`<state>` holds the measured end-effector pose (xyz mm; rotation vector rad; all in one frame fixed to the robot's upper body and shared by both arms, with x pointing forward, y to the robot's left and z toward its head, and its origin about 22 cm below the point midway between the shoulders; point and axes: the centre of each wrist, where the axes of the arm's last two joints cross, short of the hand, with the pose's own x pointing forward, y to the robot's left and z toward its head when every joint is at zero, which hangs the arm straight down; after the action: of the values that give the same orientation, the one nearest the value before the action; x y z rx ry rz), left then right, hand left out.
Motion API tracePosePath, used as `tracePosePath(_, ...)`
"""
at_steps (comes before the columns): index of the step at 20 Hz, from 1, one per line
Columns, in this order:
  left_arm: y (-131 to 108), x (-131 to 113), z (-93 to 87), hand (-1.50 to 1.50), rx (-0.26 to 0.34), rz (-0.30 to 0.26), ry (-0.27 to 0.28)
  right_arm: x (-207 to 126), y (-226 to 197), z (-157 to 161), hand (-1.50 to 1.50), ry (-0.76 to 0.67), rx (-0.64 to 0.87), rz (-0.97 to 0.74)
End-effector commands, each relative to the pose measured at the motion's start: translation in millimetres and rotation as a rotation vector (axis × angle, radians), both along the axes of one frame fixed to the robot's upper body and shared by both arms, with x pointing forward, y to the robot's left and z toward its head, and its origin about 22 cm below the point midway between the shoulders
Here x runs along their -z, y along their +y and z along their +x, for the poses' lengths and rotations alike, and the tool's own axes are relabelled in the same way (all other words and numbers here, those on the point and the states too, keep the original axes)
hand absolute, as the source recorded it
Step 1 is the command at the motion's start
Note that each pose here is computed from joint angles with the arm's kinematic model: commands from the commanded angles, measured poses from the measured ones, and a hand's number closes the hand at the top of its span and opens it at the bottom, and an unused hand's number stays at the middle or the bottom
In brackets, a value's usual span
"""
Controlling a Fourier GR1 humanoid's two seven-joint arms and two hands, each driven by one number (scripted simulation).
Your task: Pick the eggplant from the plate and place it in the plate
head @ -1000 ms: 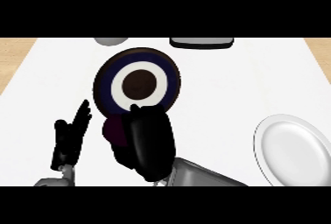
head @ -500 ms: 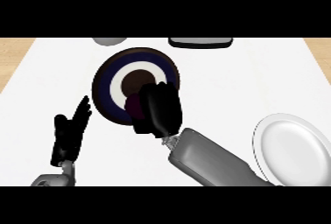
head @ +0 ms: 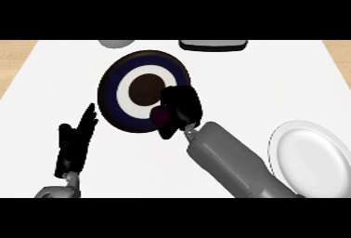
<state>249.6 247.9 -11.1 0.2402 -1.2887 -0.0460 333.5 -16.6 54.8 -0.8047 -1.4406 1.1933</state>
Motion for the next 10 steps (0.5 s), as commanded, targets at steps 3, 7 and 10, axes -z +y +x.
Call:
tracePosePath(3, 13.0, -5.2, 2.5, 0.0, -0.024, 0.013, 0.001, -6.0, -14.5, 8.0, -1.5, 0.037, -0.171, 0.094)
tracePosePath(7, -13.5, 7.4, -9.3, 0.0, -0.009, -0.021, 0.0, -25.9, -18.5, 3.2, -1.5, -0.085, -0.239, 0.427)
tracePosePath(10, 10.4, -4.7, 1.4, 0.0, -0.014, 0.005, -0.006, -30.8, -33.4, -0.4, -1.5, -0.092, -0.203, 0.68)
